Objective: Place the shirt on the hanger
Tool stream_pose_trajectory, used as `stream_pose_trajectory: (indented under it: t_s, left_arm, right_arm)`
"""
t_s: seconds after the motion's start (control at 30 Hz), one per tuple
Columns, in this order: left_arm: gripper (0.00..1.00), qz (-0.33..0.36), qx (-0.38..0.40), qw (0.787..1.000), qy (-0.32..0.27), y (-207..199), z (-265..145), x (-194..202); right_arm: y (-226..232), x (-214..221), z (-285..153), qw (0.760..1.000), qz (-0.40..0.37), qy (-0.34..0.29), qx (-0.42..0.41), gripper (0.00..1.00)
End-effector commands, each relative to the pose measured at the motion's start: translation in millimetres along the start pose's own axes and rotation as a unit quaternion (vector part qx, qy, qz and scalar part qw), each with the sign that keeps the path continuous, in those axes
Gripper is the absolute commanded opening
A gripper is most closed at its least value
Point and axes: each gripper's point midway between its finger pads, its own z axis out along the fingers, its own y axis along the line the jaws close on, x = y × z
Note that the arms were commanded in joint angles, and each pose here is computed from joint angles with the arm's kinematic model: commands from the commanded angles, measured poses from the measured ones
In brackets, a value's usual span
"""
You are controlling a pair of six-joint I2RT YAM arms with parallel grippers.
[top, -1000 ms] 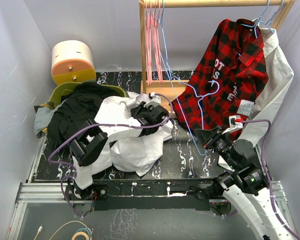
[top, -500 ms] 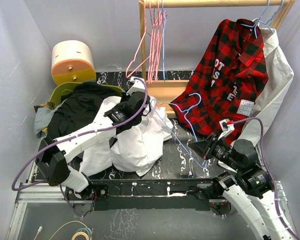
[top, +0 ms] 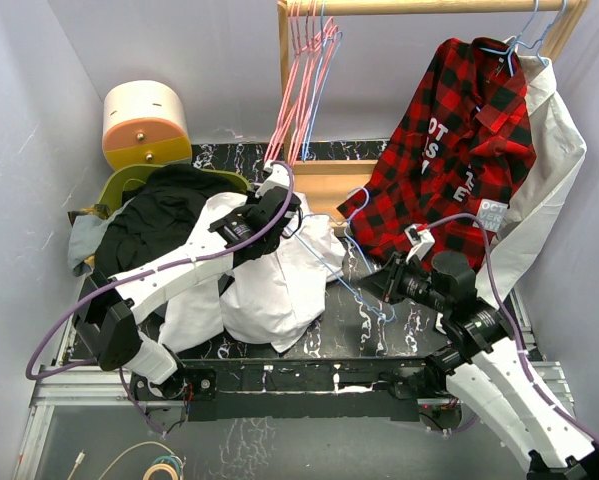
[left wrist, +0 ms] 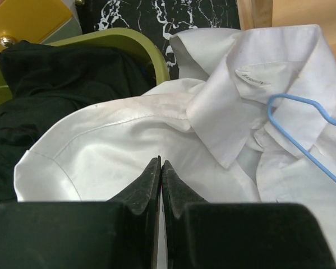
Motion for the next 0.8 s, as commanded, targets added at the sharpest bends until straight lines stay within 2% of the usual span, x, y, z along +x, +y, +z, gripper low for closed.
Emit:
stream_pose_trajectory:
  t_s: [0.0,0.23,0.77]
  left_arm:
    - [0.0,-0.023,0.02,1.0,-0.004,7.7,-11.0,-8.8]
    - [0.0,-0.015,0.024,1.0,-0.007,7.8,-11.2,-7.1]
    - [0.0,0.01,0.033,0.999,0.004,-2.8,-3.6,3.3]
  right_arm:
    - [18.3,-42.6,11.4,0.995,-0.065,-0.069,-0.038,0.08]
    - [25.1,-54.9,20.7,0.99,-0.094,-0.083,-0.06,0.08]
    - [30.5,0.2,29.3,0.985,-0.065,-0.009,-0.158,0.08]
